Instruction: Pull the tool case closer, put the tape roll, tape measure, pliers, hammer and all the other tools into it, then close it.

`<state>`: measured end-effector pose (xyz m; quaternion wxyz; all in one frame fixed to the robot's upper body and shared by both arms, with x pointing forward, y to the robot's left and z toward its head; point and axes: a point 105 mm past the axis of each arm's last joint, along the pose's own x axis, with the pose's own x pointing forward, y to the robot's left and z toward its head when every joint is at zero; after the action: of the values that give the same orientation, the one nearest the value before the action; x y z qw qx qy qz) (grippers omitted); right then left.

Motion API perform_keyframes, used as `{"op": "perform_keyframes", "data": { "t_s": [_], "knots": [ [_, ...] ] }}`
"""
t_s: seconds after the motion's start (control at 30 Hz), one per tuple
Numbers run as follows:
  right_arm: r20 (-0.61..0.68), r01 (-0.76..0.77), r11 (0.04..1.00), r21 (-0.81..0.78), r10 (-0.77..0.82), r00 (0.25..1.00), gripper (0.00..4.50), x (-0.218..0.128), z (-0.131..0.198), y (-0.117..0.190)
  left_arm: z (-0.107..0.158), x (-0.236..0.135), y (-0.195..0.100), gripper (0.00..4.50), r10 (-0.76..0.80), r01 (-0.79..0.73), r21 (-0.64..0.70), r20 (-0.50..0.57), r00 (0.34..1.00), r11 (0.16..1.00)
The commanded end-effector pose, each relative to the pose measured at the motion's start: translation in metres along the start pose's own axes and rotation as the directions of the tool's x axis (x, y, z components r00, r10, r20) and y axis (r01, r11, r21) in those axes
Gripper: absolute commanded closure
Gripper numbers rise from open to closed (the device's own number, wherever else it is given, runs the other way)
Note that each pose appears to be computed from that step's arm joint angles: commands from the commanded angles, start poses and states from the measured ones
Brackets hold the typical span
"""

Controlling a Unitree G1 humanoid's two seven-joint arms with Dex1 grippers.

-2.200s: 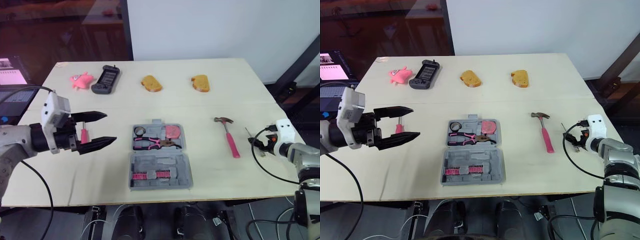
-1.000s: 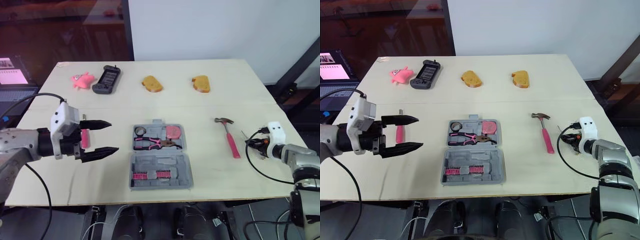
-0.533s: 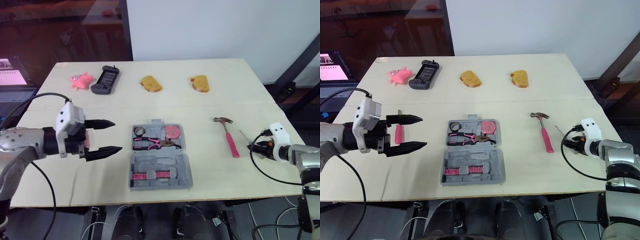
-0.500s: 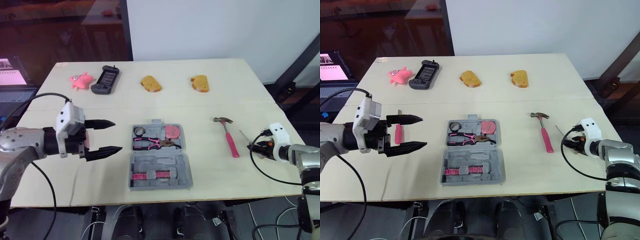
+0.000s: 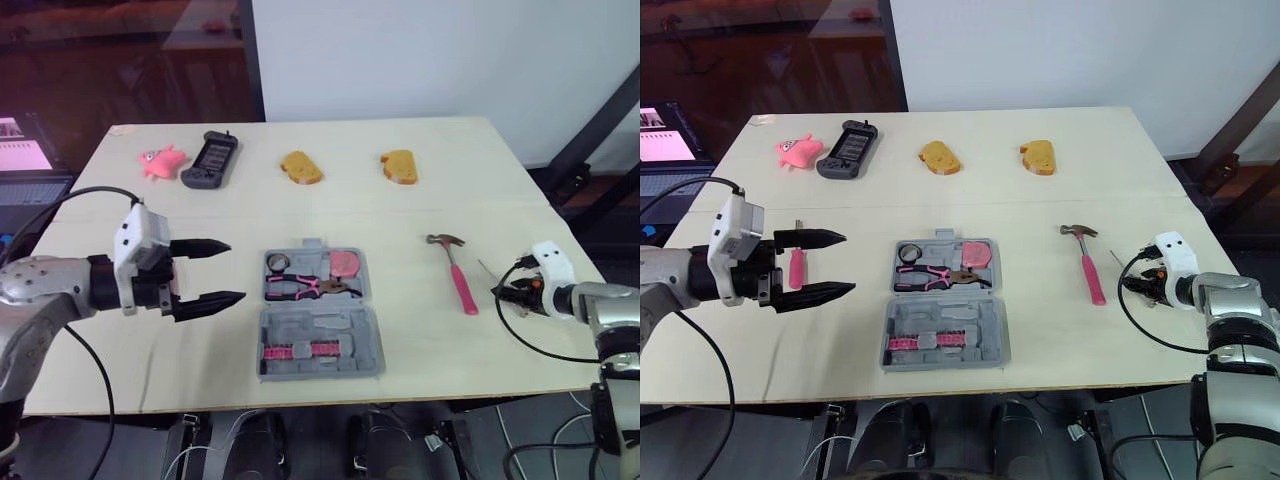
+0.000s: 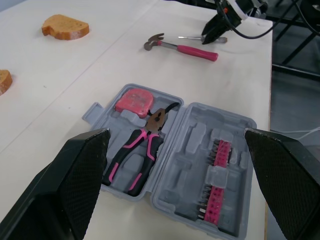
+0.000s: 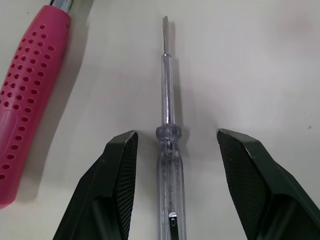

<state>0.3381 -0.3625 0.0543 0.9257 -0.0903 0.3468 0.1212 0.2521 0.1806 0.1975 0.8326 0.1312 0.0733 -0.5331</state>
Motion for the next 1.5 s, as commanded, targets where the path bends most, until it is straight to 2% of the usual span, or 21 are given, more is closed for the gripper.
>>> {"op": "perform_keyframes", "data": {
  "t_s": [0.03, 0.13, 0.33, 0.53, 0.63, 0.7, 0.8, 0.97, 1.03, 1.1, 1.17, 1.5],
  "knots": [
    [0.013, -0.014, 1.000, -0.007, 0.014, 1.000, 3.03, 0.001, 0.005, 0.002, 0.006, 0.001, -0.002, 0.00, -0.002, 0.001, 0.037, 0.013, 1.000, 0.999],
    [0.016, -0.024, 1.000, 0.005, 0.024, 1.000, 4.47, 0.002, 0.004, 0.004, 0.005, 0.001, -0.003, 0.00, -0.001, 0.001, 0.035, 0.014, 1.000, 0.999],
    [0.036, -0.022, 1.000, 0.002, 0.022, 0.999, 4.47, -0.005, 0.010, 0.000, 0.004, 0.002, -0.002, 0.00, -0.007, 0.006, 0.033, 0.015, 1.000, 0.999],
    [0.088, -0.052, 0.992, -0.113, 0.062, 0.994, 4.47, -0.032, 0.044, 0.009, 0.001, 0.000, 0.001, 0.00, -0.010, 0.009, 0.034, 0.010, 1.000, 0.999],
    [0.095, -0.085, 0.982, -0.170, 0.102, 0.990, 4.47, -0.044, 0.062, 0.030, -0.002, -0.001, 0.002, 0.00, -0.018, 0.018, 0.032, 0.003, 1.000, 0.999],
    [0.093, -0.116, 0.951, -0.287, 0.148, 0.985, 4.47, -0.051, 0.071, 0.054, -0.006, -0.002, 0.002, 0.00, -0.026, 0.026, 0.032, -0.007, 1.000, 0.999],
    [0.081, -0.148, 0.931, -0.334, 0.185, 0.979, 4.47, -0.058, 0.075, 0.091, -0.008, -0.001, 0.003, 0.00, -0.031, 0.032, 0.037, -0.009, 0.999, 0.999],
    [0.008, -0.139, 0.963, -0.230, 0.144, 0.990, 4.47, -0.055, 0.066, 0.135, -0.009, 0.002, 0.003, 0.00, -0.040, 0.040, 0.040, -0.003, 0.999, 0.998],
    [-0.031, -0.296, 0.939, -0.177, 0.295, 0.955, 4.47, -0.054, 0.060, 0.165, -0.010, 0.002, 0.001, 0.00, -0.042, 0.042, 0.040, -0.002, 0.999, 0.998],
    [-0.048, -0.306, 0.949, -0.076, 0.303, 0.952, 4.47, -0.047, 0.054, 0.171, -0.009, 0.003, -0.002, 0.00, -0.040, 0.040, 0.037, 0.007, 0.999, 0.999],
    [-0.067, -0.260, 0.964, -0.058, 0.256, 0.964, 4.47, -0.036, 0.048, 0.174, -0.005, 0.002, -0.005, 0.00, -0.026, 0.025, 0.009, 0.049, 0.998, 1.000],
    [-0.076, -0.187, 0.982, 0.028, 0.189, 0.979, 4.47, 0.001, 0.027, 0.189, -0.011, -0.004, -0.020, 0.00, 0.008, -0.008, -0.017, 0.020, 1.000, 1.000]
  ]
}}
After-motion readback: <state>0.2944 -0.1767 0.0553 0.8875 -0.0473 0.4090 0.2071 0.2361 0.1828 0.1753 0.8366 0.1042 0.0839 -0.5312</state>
